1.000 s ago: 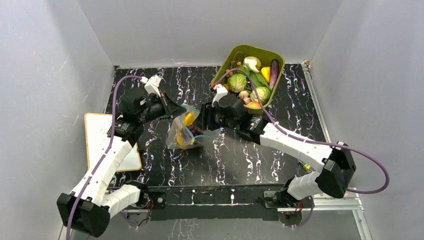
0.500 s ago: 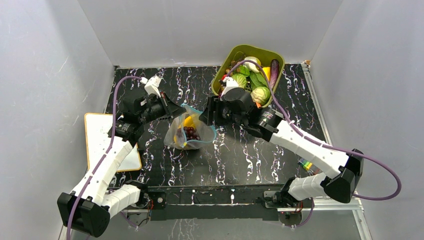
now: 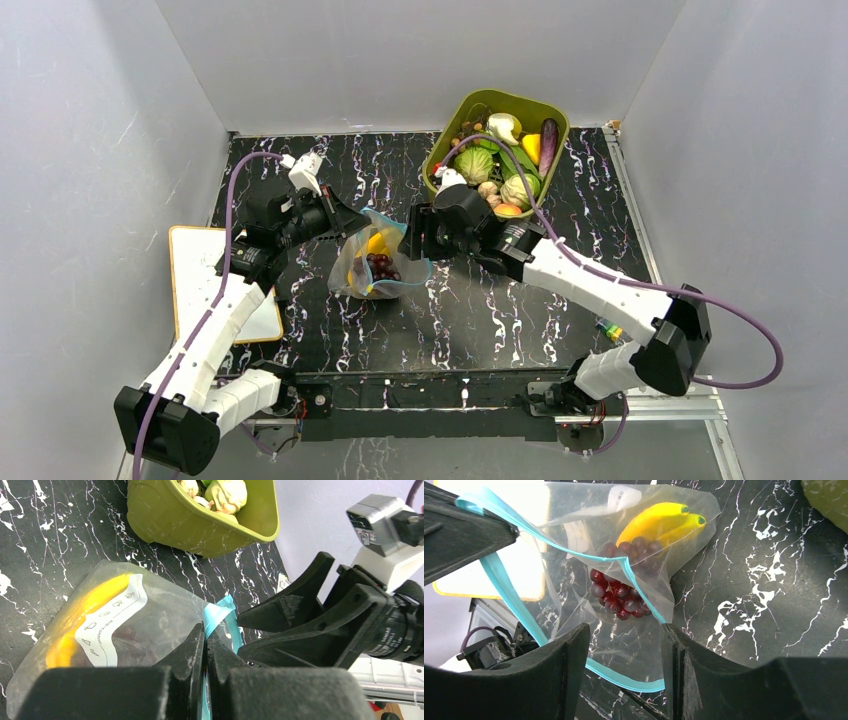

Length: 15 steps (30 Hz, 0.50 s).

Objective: Place the food in the zip-top bag and seal the zipper
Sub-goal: Adjust the zipper food storage bag at the center of the board.

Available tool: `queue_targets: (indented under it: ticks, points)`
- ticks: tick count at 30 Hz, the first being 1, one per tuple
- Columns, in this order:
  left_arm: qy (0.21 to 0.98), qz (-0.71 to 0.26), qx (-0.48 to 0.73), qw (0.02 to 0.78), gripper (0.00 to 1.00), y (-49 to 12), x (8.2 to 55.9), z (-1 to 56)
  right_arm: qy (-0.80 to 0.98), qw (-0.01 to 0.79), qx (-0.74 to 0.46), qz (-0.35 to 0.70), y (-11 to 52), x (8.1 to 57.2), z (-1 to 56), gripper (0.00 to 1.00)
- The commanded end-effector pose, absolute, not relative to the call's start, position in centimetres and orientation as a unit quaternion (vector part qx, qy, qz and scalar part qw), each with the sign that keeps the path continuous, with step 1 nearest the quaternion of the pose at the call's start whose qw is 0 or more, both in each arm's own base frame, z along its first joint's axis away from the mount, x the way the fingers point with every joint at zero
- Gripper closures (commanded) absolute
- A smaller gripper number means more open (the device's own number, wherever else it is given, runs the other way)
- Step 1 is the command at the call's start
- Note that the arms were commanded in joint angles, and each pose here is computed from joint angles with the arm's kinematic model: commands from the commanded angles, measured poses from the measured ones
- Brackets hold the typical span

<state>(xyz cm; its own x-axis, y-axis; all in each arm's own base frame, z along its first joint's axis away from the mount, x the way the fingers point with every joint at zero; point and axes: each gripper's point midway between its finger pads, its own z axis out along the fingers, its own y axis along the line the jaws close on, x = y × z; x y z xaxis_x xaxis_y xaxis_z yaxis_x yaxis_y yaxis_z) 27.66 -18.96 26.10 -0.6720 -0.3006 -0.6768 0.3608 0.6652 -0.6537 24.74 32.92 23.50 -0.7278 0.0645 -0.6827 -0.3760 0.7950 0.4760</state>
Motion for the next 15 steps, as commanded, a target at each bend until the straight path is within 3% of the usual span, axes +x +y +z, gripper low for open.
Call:
queue_targets:
  ticks: [1, 15]
  points:
    - [0.8, -0.414, 0.042, 0.432, 1.0, -19.0, 27.2, 28.6, 0.863, 0.369, -0.094, 0.332, 34.4, 25.2, 24.2, 0.49]
    - [0.798, -0.419, 0.04, 0.432, 1.0, -19.1, 27.3, 29.0, 0.89, 0.41, -0.028, 0.197, 28.5, 26.9, 21.7, 0.48]
